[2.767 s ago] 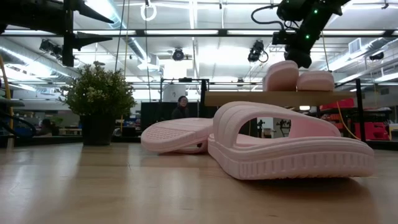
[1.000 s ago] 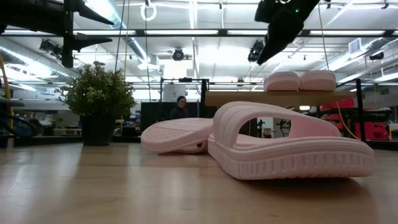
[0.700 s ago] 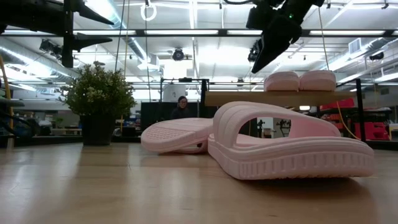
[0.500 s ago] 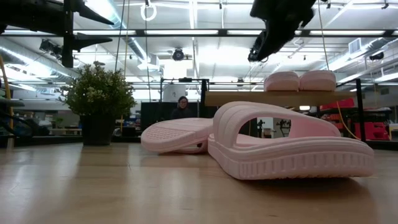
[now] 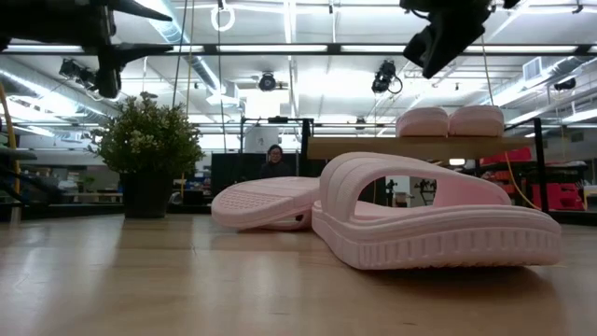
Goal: Pick and place slides into the shelf
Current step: Put the bottom pink slide on the shelf
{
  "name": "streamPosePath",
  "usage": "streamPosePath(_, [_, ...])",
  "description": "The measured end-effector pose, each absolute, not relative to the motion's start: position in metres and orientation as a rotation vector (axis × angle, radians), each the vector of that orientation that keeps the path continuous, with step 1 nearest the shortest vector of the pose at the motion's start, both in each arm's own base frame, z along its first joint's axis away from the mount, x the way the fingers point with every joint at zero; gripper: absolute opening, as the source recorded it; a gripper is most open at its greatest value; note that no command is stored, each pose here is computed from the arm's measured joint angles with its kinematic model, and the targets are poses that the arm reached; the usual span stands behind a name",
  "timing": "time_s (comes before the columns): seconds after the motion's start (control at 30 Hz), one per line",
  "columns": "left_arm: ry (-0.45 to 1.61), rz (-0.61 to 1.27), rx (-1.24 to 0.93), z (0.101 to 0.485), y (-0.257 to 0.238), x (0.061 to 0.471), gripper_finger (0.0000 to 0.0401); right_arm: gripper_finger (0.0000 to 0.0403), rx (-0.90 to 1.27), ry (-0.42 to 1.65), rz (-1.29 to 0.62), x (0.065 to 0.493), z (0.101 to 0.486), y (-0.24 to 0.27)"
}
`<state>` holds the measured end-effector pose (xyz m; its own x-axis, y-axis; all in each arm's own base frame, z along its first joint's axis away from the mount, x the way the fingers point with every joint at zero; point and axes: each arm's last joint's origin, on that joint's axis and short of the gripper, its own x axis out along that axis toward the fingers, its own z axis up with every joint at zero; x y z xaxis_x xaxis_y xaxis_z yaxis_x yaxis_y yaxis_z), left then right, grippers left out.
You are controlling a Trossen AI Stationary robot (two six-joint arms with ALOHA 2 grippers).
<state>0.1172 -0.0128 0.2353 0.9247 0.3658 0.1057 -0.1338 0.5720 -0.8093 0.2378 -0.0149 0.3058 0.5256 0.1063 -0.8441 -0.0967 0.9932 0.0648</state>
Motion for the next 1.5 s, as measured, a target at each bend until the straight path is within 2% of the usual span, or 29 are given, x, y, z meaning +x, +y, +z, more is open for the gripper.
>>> streamPosePath(0.4, [-0.091,0.218,-0.994,0.219,-0.035,0.133,0.0178,0.0011,0.170,1.007,0.256,0.238,0.309,0.039])
streamPosePath(0.57, [0.012,0.144,-1.003,0.211,-0.051,0.136,0.0178,0.0018,0.252,0.874,0.289,0.249,0.316,0.064])
streamPosePath(0.73, [0.086,0.084,-1.016,0.206,-0.065,0.135,0.0181,0.0028,0.330,0.710,0.310,0.278,0.314,0.092])
streamPosePath(0.97, [0.138,0.015,-0.998,0.204,-0.077,0.130,0.0174,0.0080,0.395,0.844,0.271,0.310,0.268,0.111])
streamPosePath(1.23, [0.170,-0.029,-0.982,0.203,-0.083,0.126,0.0178,0.0153,0.501,0.905,0.337,0.337,0.237,0.102])
streamPosePath(1.5, [0.175,-0.040,-0.966,0.203,-0.085,0.125,0.0173,0.0177,0.525,0.974,0.404,0.350,0.213,0.089])
